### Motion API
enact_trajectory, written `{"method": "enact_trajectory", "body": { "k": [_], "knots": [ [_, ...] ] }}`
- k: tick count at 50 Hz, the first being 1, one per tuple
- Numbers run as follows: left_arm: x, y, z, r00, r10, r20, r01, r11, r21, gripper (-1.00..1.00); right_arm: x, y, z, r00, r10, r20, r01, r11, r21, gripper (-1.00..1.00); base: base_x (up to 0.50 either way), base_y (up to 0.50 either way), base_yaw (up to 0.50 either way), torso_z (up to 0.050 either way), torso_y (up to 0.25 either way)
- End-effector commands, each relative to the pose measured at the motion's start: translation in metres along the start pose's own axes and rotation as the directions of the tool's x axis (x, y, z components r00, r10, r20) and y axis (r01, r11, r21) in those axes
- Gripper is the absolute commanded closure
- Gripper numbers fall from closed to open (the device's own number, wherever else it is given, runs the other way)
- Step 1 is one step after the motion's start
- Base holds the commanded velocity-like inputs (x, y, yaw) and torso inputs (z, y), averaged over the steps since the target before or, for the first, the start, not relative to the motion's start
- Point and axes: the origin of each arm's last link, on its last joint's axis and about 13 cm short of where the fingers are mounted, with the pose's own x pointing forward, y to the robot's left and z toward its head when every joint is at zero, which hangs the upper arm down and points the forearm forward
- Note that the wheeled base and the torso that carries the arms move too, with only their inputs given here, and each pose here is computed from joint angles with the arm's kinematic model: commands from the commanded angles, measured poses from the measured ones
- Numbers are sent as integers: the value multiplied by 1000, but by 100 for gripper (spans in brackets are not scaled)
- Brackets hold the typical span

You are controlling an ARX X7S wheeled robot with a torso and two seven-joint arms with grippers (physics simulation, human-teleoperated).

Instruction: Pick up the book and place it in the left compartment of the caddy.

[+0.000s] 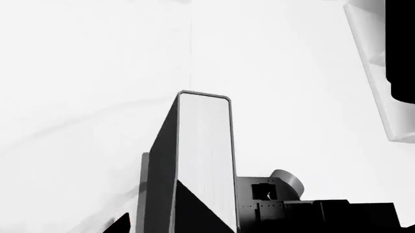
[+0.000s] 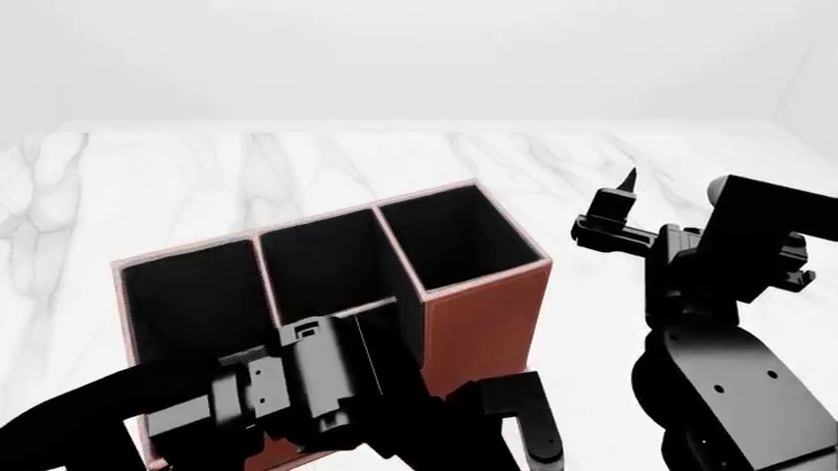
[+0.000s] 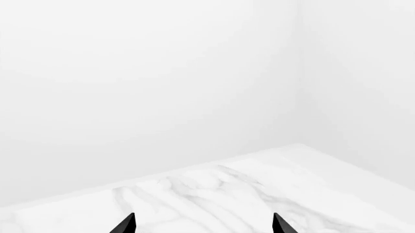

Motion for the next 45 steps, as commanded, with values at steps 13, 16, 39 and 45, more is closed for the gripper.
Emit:
{"method": "enact_trajectory", "body": {
  "k": [13,16,39,45],
  "knots": [
    [7,6,-8,1000,-13,-11,13,999,-32,-100,0,0,-2,1000,-1,-2,1,1000,2,-100,0,0,0,0,0],
    [4,4,-6,1000,21,3,-21,999,-33,100,1,1,-2,1000,0,-3,0,1000,2,-100,0,0,0,0,0],
    [-39,-19,-12,955,248,-165,-273,949,-155,100,2,0,5,1000,-9,11,9,1000,6,-100,0,0,0,0,0],
    [-65,-49,-14,949,265,-173,-297,935,-196,100,2,1,5,1000,-8,12,8,1000,12,-100,0,0,0,0,0]
  ]
}}
